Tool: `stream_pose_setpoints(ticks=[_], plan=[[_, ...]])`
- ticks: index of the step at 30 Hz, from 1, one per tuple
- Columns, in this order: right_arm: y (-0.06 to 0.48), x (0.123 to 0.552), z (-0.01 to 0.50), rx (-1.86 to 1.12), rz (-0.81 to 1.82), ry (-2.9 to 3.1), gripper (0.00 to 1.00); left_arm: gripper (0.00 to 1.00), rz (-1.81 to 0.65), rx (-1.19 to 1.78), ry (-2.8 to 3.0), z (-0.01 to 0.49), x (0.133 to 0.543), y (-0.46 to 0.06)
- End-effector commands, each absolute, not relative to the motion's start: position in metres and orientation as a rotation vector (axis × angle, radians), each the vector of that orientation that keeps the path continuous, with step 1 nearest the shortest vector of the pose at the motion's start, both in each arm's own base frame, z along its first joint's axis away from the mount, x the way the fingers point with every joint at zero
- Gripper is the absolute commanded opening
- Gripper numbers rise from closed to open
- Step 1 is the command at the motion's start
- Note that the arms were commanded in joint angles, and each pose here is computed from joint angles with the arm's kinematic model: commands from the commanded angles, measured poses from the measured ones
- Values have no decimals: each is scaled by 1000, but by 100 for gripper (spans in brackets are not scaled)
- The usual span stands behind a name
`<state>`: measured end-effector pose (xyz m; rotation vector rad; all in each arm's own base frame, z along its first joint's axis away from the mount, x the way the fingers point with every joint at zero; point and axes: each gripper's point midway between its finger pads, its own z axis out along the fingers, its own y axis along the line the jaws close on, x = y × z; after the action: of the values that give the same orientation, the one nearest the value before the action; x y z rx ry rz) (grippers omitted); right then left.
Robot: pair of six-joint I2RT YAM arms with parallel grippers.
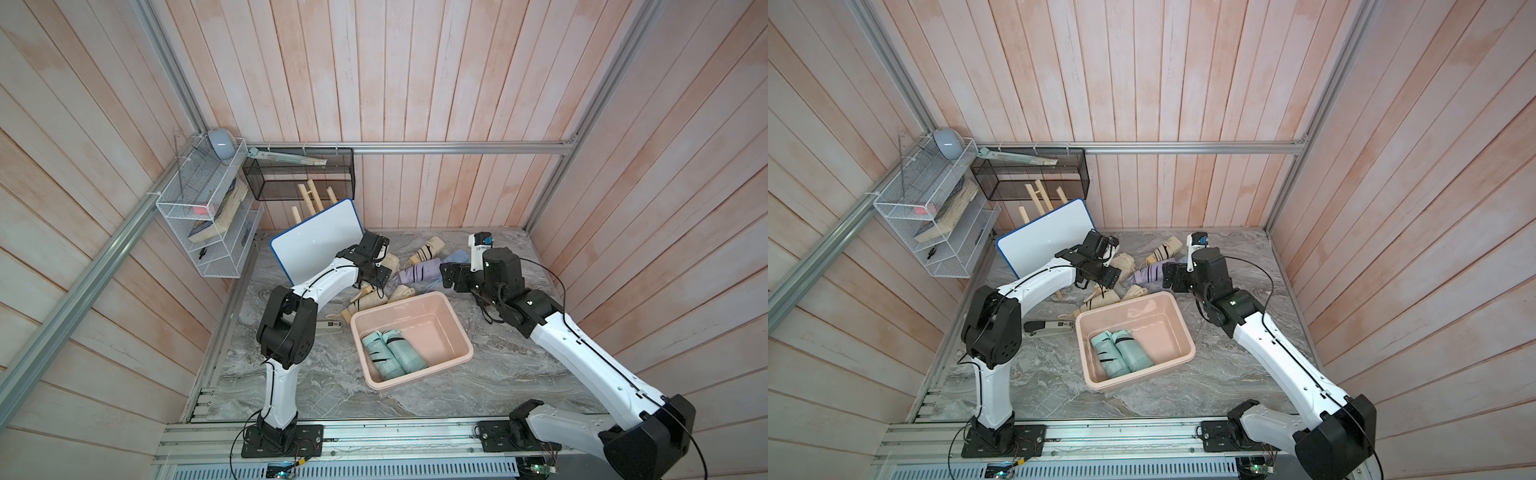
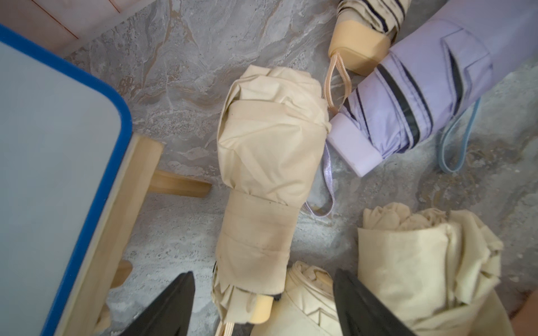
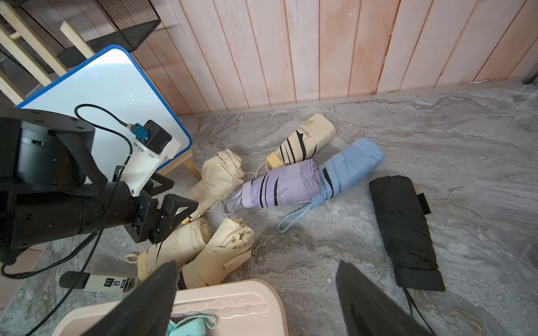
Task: Put the umbrella into the storage box
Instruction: Pick up the umbrella from the center of the board.
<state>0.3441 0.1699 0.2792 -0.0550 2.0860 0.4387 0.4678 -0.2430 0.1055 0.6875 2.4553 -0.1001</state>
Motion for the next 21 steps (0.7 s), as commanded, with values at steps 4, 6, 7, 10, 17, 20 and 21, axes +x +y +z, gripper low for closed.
stream_pose_setpoints(ticks=[4,6,7,10,17,20,21], plan=[[154,344,293,-20,364,2082,91,81,-62,695,2441,91,486,-246],[151,344,295,-5,349,2081,91,81,-54,699,2460,83,486,-246],[150,344,295,-1,343,2081,91,81,-54,698,2467,81,486,-246],[148,344,296,2,336,2080,91,81,-36,712,2482,72,485,-243],[146,337,294,14,346,2096,91,79,53,753,2491,55,489,-240],[143,335,295,25,346,2090,91,77,74,777,2488,49,491,-239],[143,335,296,30,347,2088,91,77,77,785,2489,47,491,-240]])
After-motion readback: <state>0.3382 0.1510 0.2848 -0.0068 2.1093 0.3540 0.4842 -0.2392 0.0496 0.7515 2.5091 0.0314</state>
